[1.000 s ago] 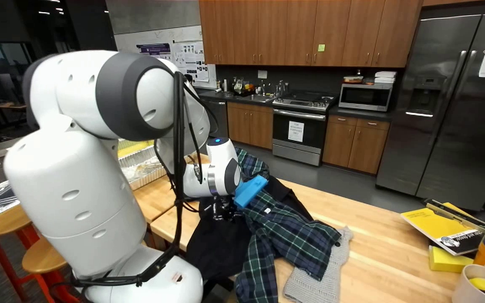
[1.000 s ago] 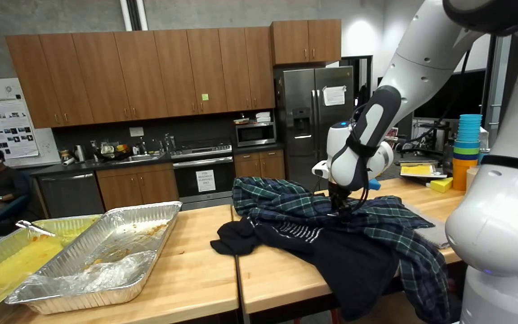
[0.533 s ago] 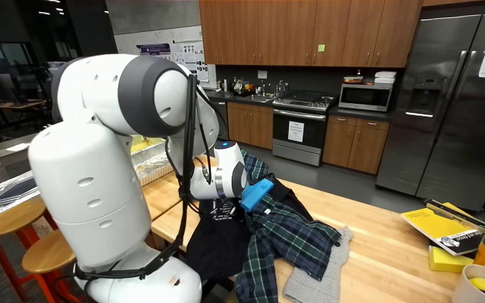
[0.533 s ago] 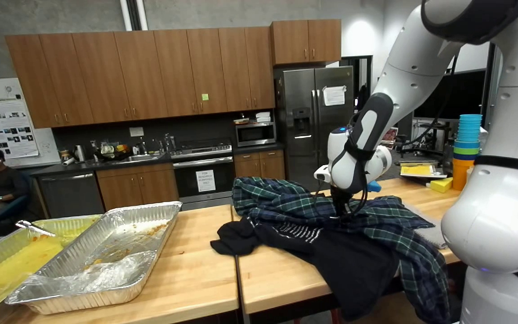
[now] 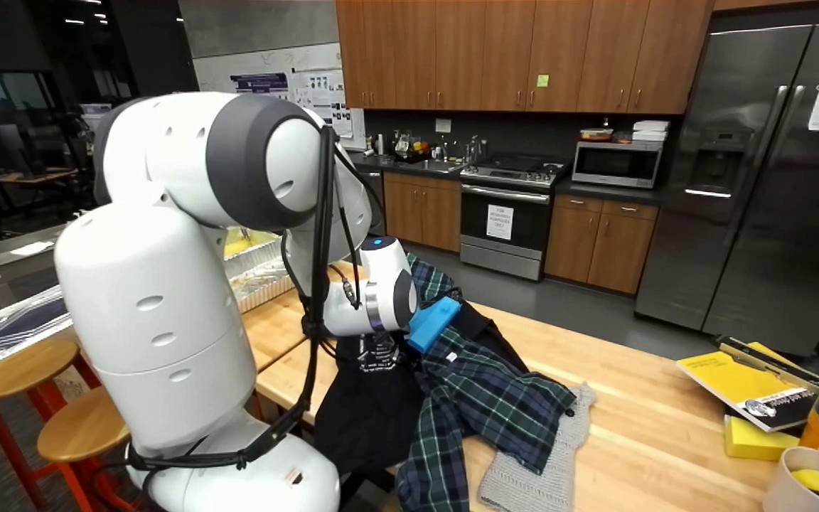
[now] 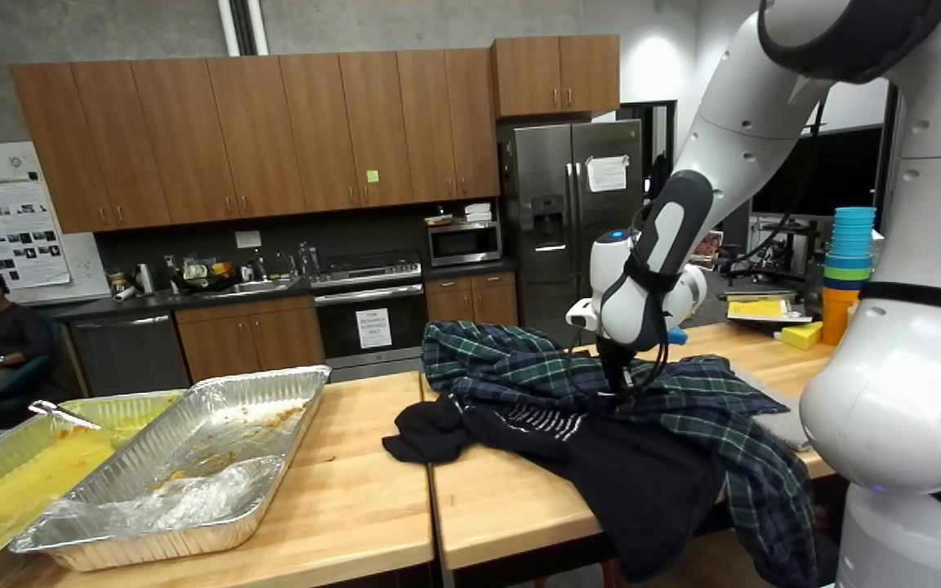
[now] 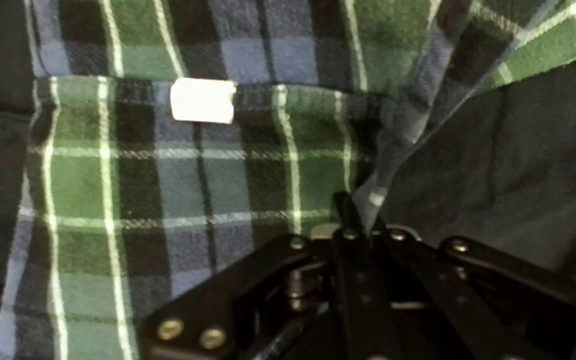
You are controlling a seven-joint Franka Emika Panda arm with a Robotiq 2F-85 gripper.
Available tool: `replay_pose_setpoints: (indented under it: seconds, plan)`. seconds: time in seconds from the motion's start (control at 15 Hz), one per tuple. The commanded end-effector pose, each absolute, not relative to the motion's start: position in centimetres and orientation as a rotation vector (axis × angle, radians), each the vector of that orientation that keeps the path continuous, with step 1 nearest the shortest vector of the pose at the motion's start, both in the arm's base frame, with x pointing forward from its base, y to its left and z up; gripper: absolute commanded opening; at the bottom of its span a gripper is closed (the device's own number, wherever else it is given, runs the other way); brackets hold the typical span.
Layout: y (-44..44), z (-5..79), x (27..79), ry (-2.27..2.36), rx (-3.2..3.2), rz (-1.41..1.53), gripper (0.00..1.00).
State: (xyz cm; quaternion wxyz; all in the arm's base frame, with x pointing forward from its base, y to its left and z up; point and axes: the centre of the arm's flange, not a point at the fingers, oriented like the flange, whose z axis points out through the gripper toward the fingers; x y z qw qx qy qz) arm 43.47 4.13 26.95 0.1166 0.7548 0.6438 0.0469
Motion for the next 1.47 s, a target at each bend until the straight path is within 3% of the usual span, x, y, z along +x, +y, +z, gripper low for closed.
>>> replay_pose_setpoints:
  seconds: [0.0,1.4]
  plan:
    - [4.5,28.0,43.6,1.865,2.185,0.154,0.01]
    - [22.1,40.0,33.6,1.795,1.713,0.348,0.01]
